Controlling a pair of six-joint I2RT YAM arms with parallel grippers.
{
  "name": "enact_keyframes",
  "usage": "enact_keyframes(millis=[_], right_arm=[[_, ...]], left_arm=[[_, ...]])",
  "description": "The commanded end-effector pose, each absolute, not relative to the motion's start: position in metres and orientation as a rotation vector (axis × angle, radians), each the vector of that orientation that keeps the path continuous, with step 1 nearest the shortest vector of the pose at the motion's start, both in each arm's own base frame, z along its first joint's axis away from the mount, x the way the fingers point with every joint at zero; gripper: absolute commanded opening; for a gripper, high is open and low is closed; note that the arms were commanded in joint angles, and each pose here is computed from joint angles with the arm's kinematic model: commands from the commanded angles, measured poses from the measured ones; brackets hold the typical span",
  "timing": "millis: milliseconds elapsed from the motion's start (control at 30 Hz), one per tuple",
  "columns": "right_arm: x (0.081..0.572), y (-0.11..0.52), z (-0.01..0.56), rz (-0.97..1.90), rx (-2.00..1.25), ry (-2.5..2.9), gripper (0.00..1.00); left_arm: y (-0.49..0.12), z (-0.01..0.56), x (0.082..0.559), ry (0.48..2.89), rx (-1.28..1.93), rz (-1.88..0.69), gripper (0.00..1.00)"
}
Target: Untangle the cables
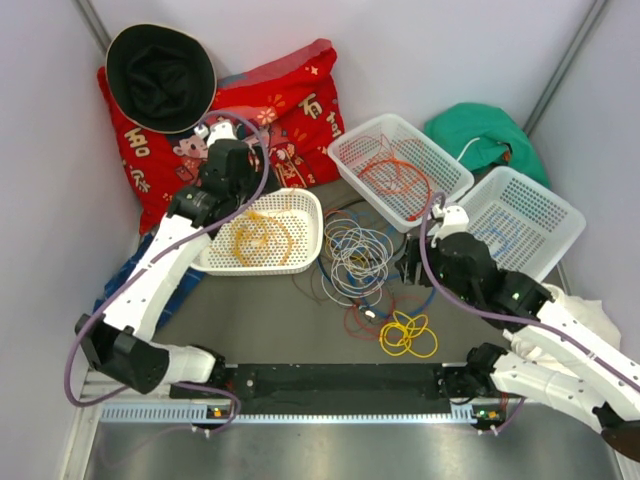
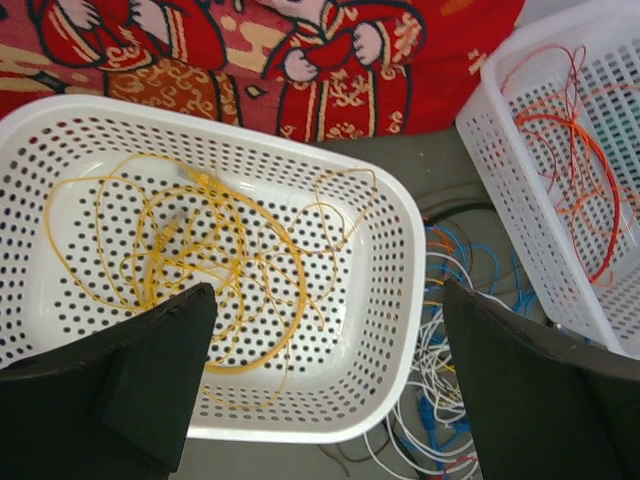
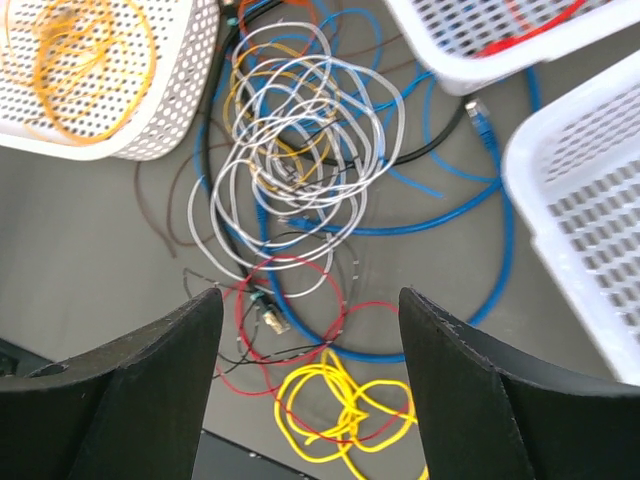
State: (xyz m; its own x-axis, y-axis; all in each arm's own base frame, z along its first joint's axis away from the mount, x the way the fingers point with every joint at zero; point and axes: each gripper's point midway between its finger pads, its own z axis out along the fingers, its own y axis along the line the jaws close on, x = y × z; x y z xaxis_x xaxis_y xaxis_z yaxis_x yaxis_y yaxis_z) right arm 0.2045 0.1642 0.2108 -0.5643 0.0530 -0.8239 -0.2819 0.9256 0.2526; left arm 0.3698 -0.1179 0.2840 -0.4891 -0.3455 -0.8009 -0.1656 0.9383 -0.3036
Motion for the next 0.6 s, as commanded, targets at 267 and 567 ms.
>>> enact_keyframes(millis=[267, 567], right_arm=[[0.23, 0.147, 0.267, 0.264, -0.173, 2.022, 0.71], [0.231, 0.154, 0.258, 0.278, -0.196, 2.041, 0.72]], left_arm=[[-0.217, 0.223, 0.313, 2.232, -0.178, -0.274, 0.99], [-0.226, 0.182, 0.286, 2.358, -0.096, -0.341, 0.99]])
